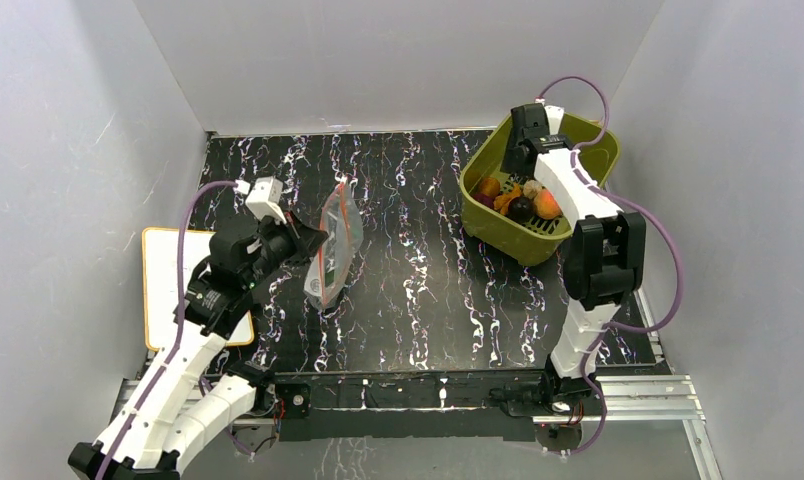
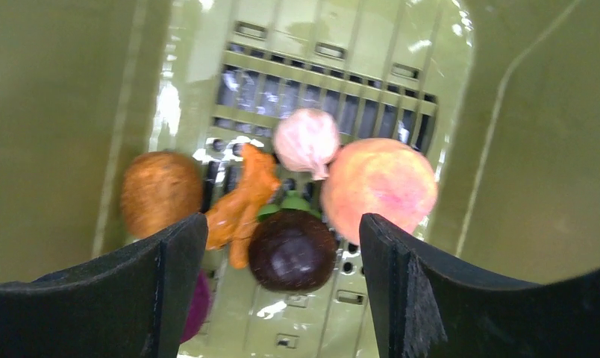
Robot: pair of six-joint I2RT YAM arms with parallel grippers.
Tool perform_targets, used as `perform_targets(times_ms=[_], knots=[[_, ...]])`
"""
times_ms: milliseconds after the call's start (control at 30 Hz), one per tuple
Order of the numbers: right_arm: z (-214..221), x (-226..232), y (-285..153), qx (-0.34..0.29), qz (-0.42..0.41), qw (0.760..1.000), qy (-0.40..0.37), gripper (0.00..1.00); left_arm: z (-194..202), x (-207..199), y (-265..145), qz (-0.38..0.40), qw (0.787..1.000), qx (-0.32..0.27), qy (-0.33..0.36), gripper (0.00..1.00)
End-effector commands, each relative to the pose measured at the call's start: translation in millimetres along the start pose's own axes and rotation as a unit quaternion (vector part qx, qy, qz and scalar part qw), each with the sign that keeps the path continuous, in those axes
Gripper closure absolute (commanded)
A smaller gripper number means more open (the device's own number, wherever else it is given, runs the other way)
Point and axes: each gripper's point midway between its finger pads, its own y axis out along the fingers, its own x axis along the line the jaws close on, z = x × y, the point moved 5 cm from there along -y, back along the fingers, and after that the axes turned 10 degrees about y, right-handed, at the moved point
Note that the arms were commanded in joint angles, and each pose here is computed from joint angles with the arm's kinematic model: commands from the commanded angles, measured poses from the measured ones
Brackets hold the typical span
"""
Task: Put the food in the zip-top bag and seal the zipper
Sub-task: Pick up the fake fruit from the bin.
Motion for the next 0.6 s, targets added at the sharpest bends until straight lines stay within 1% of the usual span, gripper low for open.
perform_targets(times_ms=[0, 100, 167, 200, 333, 567], knots=[[-21, -21, -3, -0.017, 0.066, 0.996, 0.051, 0.24, -41, 0, -13, -0.048, 0.998, -0.028, 0.018, 1.00], [-25, -38, 4, -0.008, 0.090, 0.993, 0.071, 0.19, -49, -3, -11, -0.041, 0.998, -0.016, 0.033, 1.00], [-29, -43, 7, 0.003, 0.096, 0.991, 0.088, 0.05, -54, -7, -8, -0.030, 0.999, -0.014, 0.042, 1.00], [-29, -44, 11, 0.010, 0.100, 0.991, 0.087, 0.02, -57, -8, -7, -0.028, 0.999, -0.012, 0.044, 1.00], [-33, -49, 24, 0.019, 0.130, 0.987, 0.091, 0.02, -64, -10, 0, -0.023, 0.999, -0.009, 0.047, 1.00], [-19, -57, 38, 0.046, 0.159, 0.980, 0.112, 0.02, -73, -14, 9, -0.016, 0.999, 0.001, 0.042, 1.00]])
